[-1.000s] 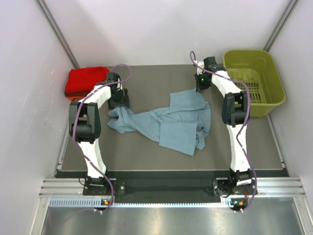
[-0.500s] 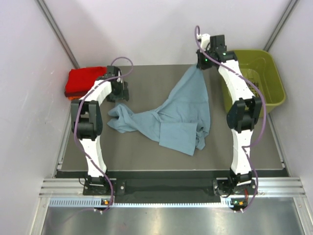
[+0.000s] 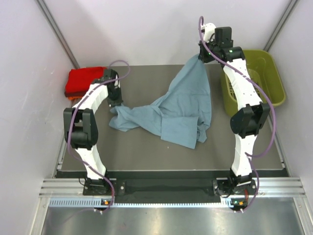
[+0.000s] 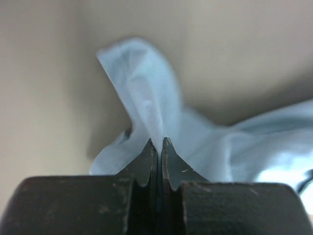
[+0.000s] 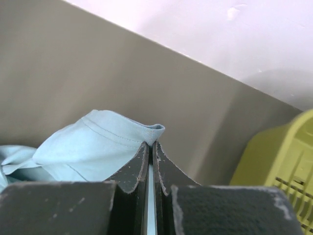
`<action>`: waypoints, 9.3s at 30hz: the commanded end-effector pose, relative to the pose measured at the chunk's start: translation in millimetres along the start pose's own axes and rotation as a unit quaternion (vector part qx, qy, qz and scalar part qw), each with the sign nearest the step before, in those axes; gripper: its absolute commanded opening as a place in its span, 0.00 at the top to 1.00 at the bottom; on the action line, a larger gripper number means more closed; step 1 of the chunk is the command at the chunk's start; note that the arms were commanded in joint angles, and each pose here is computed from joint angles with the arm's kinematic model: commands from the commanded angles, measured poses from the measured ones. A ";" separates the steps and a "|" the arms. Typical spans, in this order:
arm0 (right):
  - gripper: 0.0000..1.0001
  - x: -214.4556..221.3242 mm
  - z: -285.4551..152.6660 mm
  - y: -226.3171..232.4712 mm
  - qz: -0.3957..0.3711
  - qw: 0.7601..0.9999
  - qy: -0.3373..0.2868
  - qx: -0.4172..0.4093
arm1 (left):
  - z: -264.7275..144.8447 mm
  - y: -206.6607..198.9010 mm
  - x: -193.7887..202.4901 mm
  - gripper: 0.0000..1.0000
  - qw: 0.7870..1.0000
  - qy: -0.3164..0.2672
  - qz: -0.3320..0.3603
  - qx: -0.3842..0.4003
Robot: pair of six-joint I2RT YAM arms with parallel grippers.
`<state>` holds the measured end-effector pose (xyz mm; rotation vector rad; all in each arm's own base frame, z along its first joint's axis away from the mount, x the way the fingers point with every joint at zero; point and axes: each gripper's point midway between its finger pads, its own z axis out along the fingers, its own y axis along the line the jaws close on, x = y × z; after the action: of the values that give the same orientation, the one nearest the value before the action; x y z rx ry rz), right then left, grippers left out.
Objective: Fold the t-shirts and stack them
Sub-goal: Flatten the tshirt out
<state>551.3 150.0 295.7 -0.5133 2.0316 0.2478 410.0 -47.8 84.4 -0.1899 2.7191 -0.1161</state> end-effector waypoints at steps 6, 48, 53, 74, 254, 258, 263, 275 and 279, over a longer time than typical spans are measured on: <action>1.00 -93.5 -50.8 -41.1 -0.038 0.985 -0.135 0.102 | -93.9 -31.0 -164.5 1.00 0.970 -0.242 0.017 0.027; 1.00 -28.4 -24.7 -2.5 -0.024 0.998 -0.040 0.041 | -7.9 -20.8 -25.4 0.39 0.998 -0.017 -0.036 0.045; 1.00 -24.1 -16.1 -0.2 -0.019 0.999 -0.035 0.034 | 3.0 -15.7 -10.6 0.46 0.999 0.008 -0.036 0.034; 1.00 -25.3 -7.4 0.3 -0.016 0.999 -0.038 0.030 | 27.5 -3.7 26.0 0.62 0.997 0.063 -0.037 0.007; 1.00 -7.4 23.6 -31.1 -0.046 0.993 -0.013 0.111 | 18.2 0.6 104.5 0.60 0.985 0.163 -0.060 -0.001; 1.00 -5.0 23.5 -32.0 -0.050 0.992 -0.009 0.115 | 21.7 -4.0 98.7 0.62 0.985 0.162 -0.059 0.004; 1.00 -5.6 24.7 -33.8 -0.051 0.992 -0.010 0.119 | 23.4 -4.7 100.3 0.65 0.984 0.168 -0.058 0.004; 1.00 -5.6 22.7 -34.9 -0.051 0.991 -0.009 0.123 | -2.6 -7.0 85.9 0.92 0.989 0.137 -0.046 0.010; 1.00 -7.5 21.3 -34.2 -0.050 0.991 -0.012 0.122 | -14.2 -5.3 88.3 0.95 0.991 0.128 -0.039 0.009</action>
<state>584.3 121.2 261.1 -0.4636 2.0605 -0.0518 320.4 -65.6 32.1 -0.3472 3.0459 -0.1977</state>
